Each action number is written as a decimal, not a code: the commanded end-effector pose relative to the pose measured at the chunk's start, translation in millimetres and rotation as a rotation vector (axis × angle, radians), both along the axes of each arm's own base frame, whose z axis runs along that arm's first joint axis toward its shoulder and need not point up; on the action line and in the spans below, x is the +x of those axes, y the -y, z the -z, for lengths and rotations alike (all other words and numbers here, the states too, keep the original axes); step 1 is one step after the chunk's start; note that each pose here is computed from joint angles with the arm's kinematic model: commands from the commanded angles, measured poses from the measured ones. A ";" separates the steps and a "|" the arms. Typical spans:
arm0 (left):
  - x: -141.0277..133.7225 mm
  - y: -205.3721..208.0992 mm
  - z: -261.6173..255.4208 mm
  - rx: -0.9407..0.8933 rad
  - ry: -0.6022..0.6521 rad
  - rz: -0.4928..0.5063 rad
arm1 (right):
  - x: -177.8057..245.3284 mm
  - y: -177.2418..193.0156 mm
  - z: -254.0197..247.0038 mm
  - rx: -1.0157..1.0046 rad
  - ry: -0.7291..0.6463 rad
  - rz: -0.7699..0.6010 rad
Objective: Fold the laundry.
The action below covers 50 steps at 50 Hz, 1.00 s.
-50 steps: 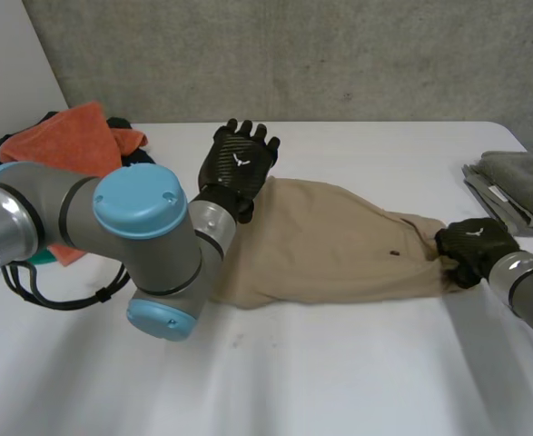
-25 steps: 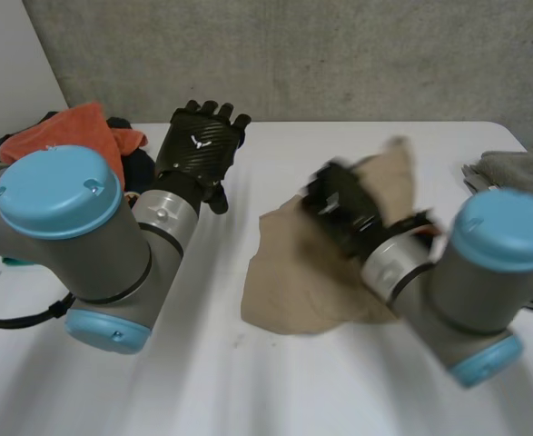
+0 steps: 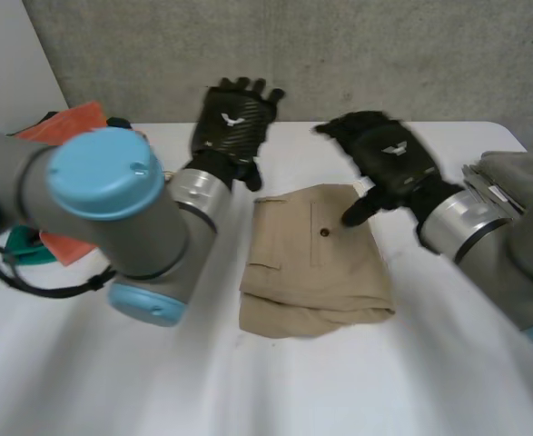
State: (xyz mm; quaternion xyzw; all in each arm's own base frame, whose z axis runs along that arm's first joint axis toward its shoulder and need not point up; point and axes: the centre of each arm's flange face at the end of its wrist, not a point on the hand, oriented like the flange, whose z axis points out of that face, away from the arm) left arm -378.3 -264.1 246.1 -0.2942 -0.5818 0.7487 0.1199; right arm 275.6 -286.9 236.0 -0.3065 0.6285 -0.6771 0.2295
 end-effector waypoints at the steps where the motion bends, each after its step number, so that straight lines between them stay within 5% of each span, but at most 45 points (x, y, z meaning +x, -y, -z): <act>1: -32.6 -7.5 39.3 0.099 0.075 0.065 | -28.0 33.3 13.1 0.227 -0.011 0.135; 8: -33.5 -13.3 84.4 0.276 0.244 0.045 | -20.3 49.1 57.8 0.396 -0.158 0.086; 13: -22.4 -12.9 104.5 0.352 0.333 -0.046 | -17.7 53.3 85.5 0.417 -0.239 0.059; 21: -15.6 -17.1 120.8 0.391 0.441 -0.056 | -14.8 53.2 108.0 0.382 -0.359 0.066; 29: -20.5 -11.8 92.5 0.342 0.390 -0.053 | -16.6 55.7 78.4 0.252 -0.418 0.111; 39: -16.3 -24.6 19.0 0.255 0.274 0.021 | -24.4 35.8 25.9 0.021 -0.334 0.185; 50: 9.1 -49.1 -24.5 0.341 0.116 0.239 | -11.9 -65.9 69.5 -0.085 -0.311 0.065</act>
